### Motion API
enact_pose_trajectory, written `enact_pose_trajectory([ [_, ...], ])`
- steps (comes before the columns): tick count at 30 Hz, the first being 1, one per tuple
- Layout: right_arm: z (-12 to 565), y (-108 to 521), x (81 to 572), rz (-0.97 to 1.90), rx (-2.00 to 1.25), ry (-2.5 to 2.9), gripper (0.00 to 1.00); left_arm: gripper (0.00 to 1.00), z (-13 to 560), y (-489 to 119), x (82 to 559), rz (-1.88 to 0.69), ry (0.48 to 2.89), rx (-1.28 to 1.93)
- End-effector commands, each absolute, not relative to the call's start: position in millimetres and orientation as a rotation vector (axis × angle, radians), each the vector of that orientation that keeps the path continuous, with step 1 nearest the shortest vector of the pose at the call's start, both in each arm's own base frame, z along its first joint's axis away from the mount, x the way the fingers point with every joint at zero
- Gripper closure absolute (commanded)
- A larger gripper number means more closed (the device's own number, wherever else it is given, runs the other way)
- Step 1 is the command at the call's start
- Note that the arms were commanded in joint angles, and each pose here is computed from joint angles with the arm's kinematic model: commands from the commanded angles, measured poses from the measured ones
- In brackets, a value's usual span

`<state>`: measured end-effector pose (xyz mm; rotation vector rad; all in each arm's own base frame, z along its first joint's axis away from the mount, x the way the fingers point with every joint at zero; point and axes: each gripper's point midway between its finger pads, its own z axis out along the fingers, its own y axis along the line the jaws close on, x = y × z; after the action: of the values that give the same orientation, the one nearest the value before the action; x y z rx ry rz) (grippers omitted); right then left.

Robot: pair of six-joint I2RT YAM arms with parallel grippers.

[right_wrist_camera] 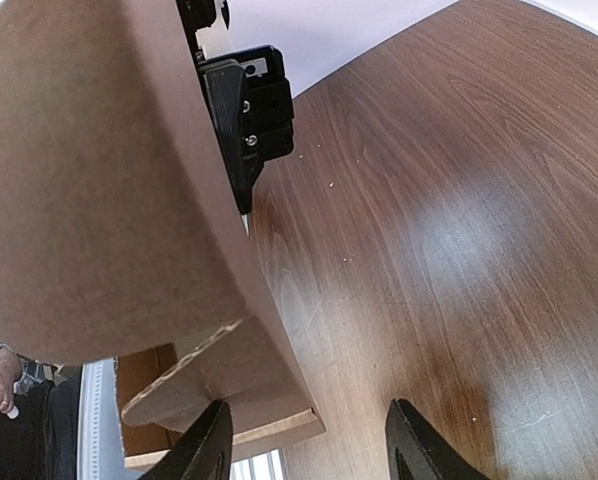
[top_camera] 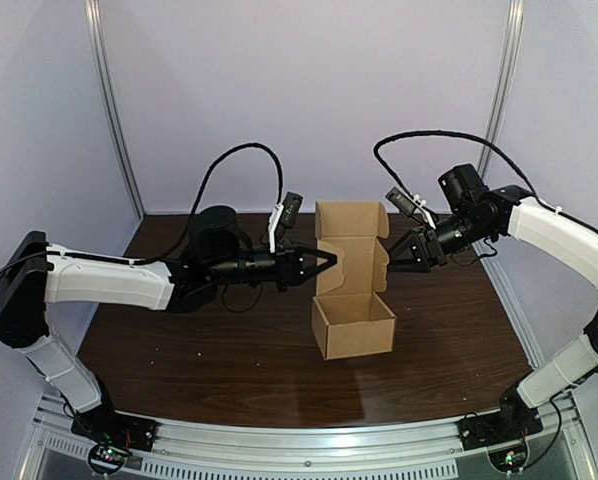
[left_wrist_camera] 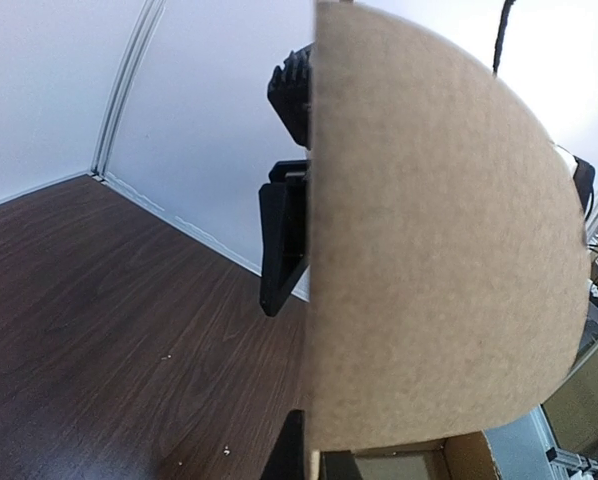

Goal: Fold the paper box

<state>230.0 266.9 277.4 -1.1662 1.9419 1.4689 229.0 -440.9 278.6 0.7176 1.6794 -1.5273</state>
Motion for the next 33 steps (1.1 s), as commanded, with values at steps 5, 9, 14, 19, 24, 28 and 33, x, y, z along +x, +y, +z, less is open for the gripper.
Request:
enact_pose_trajectory([
  [5, 284.2, 290.1, 214.9, 1.546, -1.271, 1.885, 0.46, 1.0, 297.9, -447.3, 221.3, -1.68, 1.569, 0.732],
  [9, 285.4, 296.7, 213.8, 1.583, -1.286, 1.877, 0.5, 1.0, 305.0, -447.9, 215.7, -1.74, 1.534, 0.736],
  [14, 288.4, 300.0, 204.3, 1.639, -1.318, 1.847, 0.69, 1.0, 311.1, -447.7, 214.5, -1.764, 1.518, 0.73],
  [19, 294.8, 301.0, 196.0, 1.657, -1.336, 1.811, 0.89, 1.0, 319.4, -447.2, 215.3, -1.797, 1.492, 0.701],
  [24, 306.4, 303.2, 200.1, 1.654, -1.27, 1.793, 0.7, 1.0, 331.6, -446.9, 214.6, -1.864, 1.447, 0.67],
  [28, 316.6, 304.8, 202.4, 1.658, -1.228, 1.771, 0.65, 1.0, 340.1, -446.8, 213.6, -1.908, 1.404, 0.652],
  [33, 324.7, 309.5, 207.1, 1.706, -1.194, 1.764, 0.86, 1.0, 346.8, -445.3, 217.9, -1.939, 1.366, 0.598],
])
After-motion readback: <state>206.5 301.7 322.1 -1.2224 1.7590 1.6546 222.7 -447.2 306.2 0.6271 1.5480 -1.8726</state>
